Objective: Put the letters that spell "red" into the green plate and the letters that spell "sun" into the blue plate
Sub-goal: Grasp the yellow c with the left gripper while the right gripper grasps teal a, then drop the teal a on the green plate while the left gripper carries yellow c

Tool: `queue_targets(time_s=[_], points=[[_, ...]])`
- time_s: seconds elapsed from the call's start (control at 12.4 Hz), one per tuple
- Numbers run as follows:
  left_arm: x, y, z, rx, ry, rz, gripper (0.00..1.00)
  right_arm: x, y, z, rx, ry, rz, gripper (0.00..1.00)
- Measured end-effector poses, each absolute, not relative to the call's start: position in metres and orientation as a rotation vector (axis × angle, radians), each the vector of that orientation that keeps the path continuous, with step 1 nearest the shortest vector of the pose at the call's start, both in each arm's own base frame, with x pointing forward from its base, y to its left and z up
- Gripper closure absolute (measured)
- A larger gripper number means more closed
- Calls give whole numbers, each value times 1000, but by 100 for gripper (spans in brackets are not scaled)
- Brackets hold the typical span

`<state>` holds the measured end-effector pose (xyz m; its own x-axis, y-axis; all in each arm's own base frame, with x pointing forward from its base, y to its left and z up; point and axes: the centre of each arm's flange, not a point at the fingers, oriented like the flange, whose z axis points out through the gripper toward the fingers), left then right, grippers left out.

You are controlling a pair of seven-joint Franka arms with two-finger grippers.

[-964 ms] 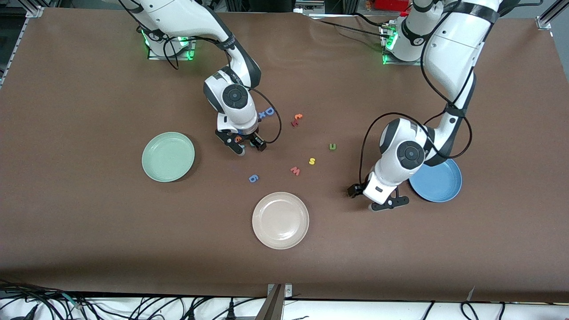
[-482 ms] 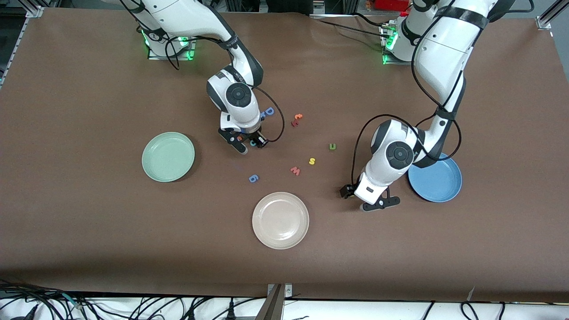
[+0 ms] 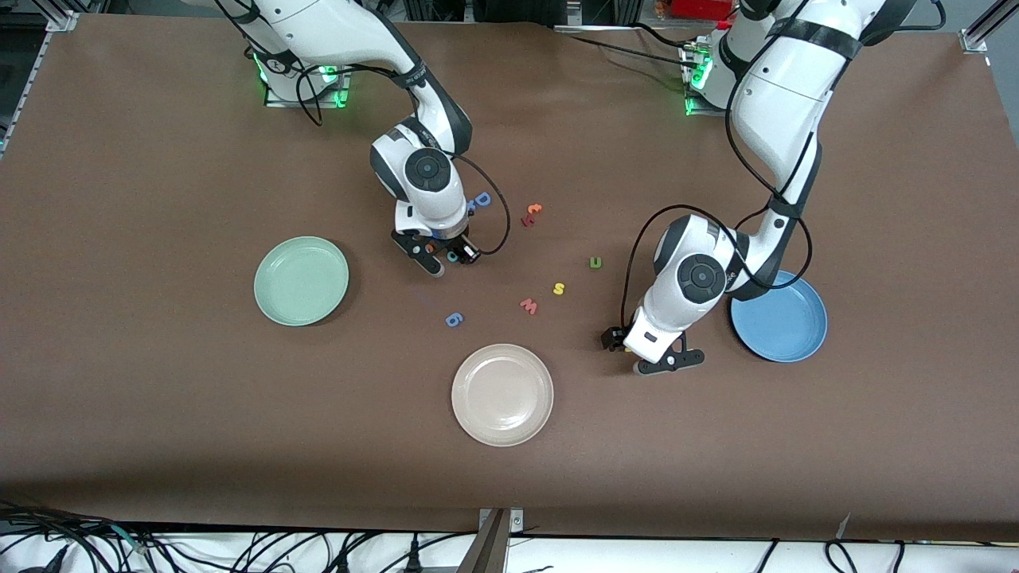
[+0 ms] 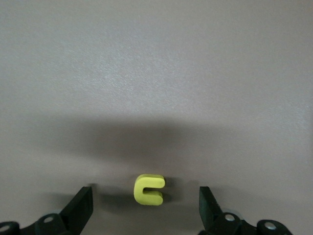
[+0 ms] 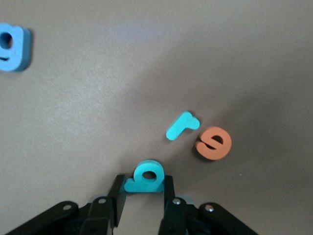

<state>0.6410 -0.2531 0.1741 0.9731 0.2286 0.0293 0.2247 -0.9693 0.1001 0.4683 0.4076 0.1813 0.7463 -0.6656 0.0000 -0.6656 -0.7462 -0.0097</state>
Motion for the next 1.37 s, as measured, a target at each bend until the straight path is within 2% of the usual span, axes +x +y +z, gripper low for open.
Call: queue_targets(time_s=[0.24,0.48,0.72,0.8,0.88,1.04,1.12,1.37], points=[[641,-251,171,3030,351,59,13,491,378,211,-3050,1007,10,65],[639,-254,167,3036,344,53,15,517,322,254,-3193,826,77,65],[639,-256,167,3038,337,57,17,535,271,266,-3269,706,141,65],[639,-256,167,3043,331,61,21,540,255,264,-3287,667,157,65],[639,-256,168,3047,325,66,30,545,238,263,-3303,625,169,65],[641,-257,170,3046,321,72,53,553,205,259,-3327,550,200,65],[640,-258,170,3046,319,73,53,558,186,256,-3318,523,231,65],[641,-260,171,3045,316,76,62,570,132,238,-3230,453,337,65]])
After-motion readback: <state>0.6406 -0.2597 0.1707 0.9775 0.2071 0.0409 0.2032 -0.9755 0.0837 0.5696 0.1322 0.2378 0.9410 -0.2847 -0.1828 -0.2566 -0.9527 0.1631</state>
